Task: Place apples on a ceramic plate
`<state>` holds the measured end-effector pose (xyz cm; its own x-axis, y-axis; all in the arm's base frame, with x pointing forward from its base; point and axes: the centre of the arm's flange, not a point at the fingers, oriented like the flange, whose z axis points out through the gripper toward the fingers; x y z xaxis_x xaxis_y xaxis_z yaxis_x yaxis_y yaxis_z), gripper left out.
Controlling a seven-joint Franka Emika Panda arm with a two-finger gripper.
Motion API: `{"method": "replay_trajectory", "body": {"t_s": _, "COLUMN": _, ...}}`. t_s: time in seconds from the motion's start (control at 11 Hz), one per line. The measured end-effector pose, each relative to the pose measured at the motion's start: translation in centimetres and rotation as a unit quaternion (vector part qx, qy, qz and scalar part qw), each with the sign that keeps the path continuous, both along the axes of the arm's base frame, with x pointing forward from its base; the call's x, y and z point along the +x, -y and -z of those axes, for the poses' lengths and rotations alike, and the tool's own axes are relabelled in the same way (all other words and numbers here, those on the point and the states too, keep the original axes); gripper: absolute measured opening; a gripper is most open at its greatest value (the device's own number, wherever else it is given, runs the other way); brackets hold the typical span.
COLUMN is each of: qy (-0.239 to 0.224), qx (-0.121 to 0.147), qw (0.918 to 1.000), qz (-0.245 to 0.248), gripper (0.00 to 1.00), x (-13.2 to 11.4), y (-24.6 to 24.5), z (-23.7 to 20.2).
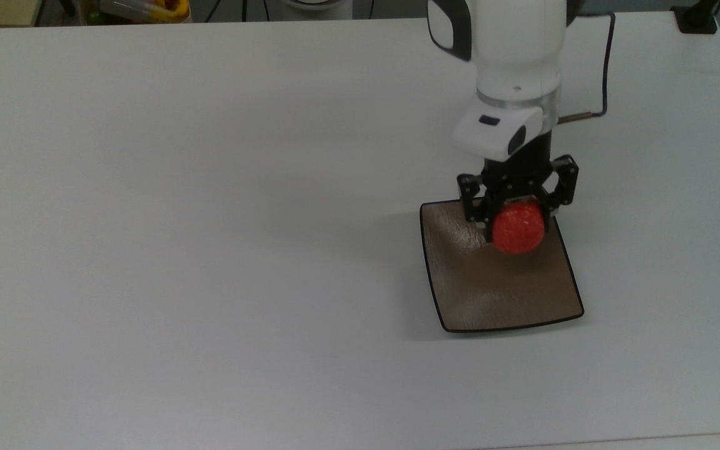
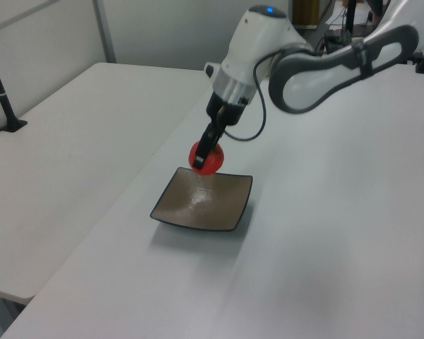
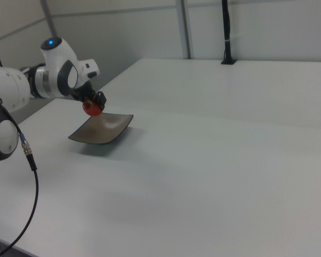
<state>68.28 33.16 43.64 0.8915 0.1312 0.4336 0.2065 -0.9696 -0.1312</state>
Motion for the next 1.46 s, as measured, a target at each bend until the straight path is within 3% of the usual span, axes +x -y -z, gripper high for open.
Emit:
{"method": "replay_trajectory", "body": {"t_s": 0.46, "qy": -0.008, "qx": -0.001, "qw": 1.0, "qz": -0.006, "gripper": 0.74, "x": 0.9, "y": -2.0, "z": 8.6}}
{"method": "replay_trajectory", "body": {"t_s": 1.18, "qy": -0.011, "qx": -0.005, "qw": 0.9999, "qz": -0.008, "gripper": 0.74, "x": 1.1, "y": -2.4, "z": 10.0}}
{"method": "replay_trajectory", "body": {"t_s": 1.37, "qy": -0.008, "qx": -0.012, "qw": 0.9998, "qz": -0.012, "gripper": 0.79, "x": 1.1, "y": -2.5, "z": 10.1}}
{"method": "replay_trajectory", "body": {"t_s": 1.46, "qy": -0.007, "qx": -0.019, "qw": 0.9997, "qz": -0.016, "gripper": 0.87, "x": 1.0, "y": -2.6, "z": 10.4}}
